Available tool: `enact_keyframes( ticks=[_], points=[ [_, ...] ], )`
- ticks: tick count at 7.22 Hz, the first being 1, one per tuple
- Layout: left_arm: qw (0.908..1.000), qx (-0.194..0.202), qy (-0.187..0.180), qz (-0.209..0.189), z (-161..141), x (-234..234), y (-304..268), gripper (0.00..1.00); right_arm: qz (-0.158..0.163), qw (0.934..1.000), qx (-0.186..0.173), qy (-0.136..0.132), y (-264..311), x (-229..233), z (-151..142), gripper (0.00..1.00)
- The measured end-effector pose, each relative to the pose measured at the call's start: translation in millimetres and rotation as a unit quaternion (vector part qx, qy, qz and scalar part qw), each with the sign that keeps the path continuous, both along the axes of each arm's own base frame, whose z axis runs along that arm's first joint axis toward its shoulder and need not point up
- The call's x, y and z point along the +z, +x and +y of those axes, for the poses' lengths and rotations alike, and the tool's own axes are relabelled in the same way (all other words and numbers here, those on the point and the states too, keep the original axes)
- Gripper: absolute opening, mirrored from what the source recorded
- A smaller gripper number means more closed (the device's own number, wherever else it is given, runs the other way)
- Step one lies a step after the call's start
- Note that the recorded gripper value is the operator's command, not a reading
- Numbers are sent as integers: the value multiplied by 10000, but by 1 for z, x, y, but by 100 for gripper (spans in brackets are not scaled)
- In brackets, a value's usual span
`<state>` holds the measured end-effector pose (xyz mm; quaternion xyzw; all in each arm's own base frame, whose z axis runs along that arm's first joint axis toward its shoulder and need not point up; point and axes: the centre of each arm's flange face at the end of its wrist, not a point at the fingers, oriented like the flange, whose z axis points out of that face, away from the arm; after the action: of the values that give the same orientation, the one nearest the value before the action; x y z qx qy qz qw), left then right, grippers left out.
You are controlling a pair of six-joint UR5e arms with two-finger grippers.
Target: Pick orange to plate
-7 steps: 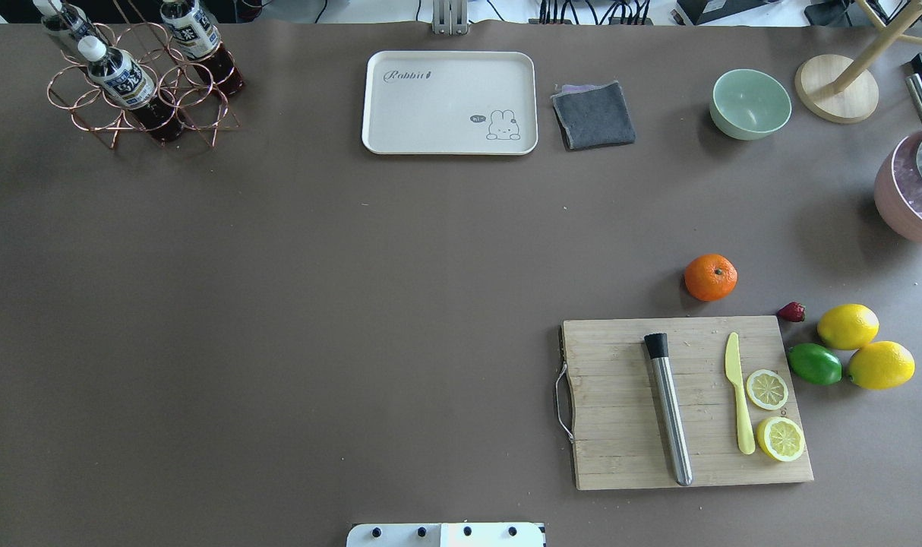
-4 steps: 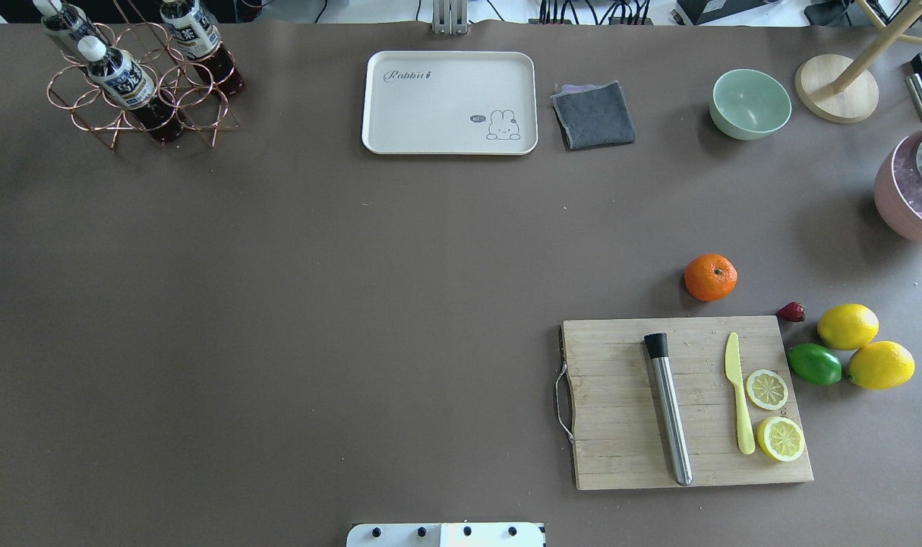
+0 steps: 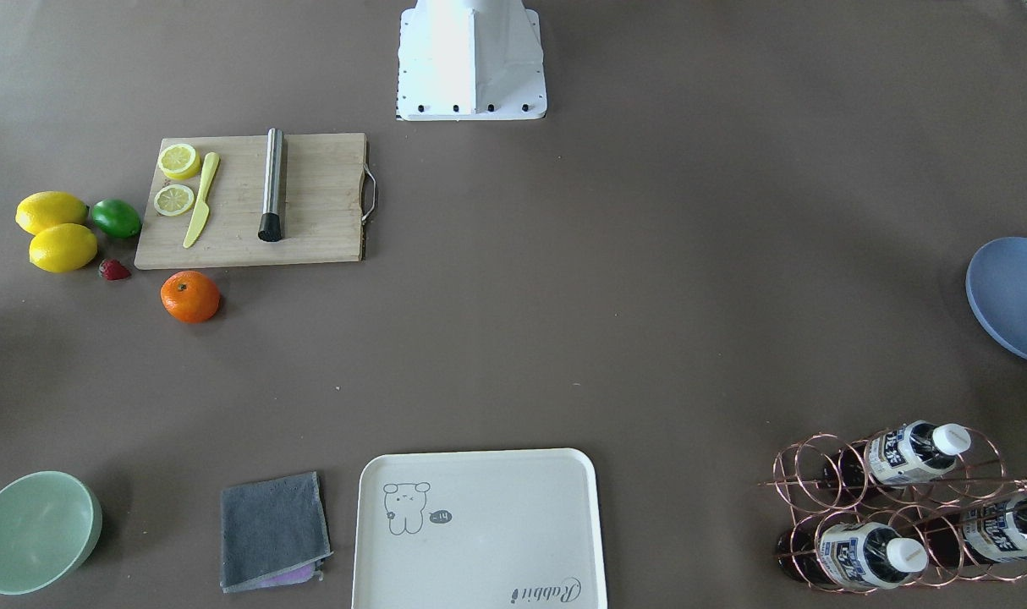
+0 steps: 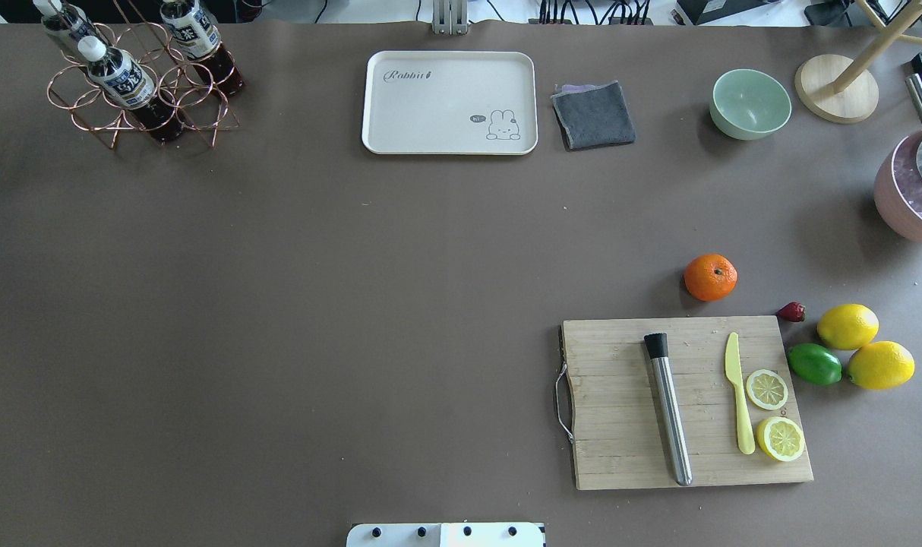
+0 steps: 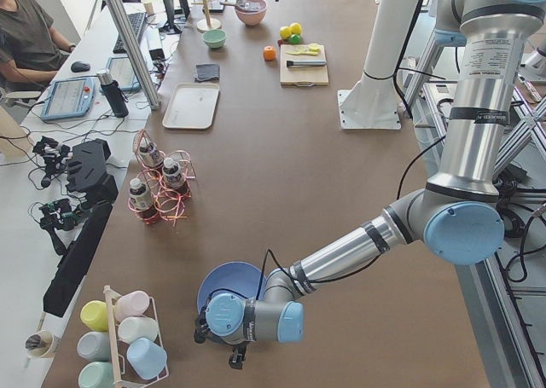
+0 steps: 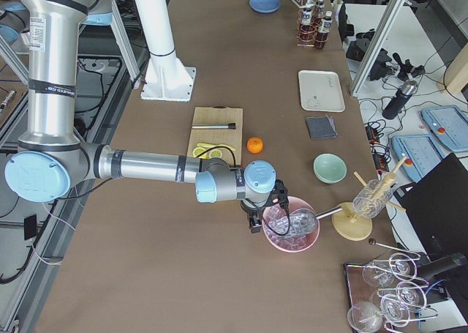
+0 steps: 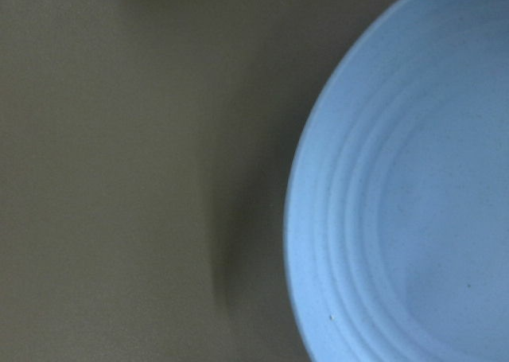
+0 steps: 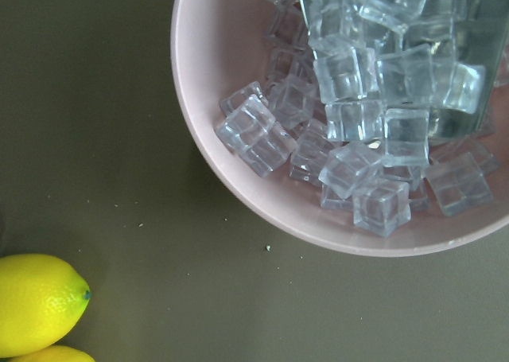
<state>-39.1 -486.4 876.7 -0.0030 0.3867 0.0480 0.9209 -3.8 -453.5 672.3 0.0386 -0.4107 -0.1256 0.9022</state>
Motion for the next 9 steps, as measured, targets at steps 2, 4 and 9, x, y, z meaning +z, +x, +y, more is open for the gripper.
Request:
enact_keyframes(
  ticks=[2,4,9],
  points=[
    [10000,-21,-31,2,-9,-5,6,83,-5,10000,-8,2,-1,0,0,100],
    [10000,21,-47,1,-15,-9,17,61,-6,10000,-12,8,-1,-1,0,100],
    [10000,29,-33,-4,-21,-16,25,0,-1,10000,-12,12,-1,-1,0,100]
  ],
)
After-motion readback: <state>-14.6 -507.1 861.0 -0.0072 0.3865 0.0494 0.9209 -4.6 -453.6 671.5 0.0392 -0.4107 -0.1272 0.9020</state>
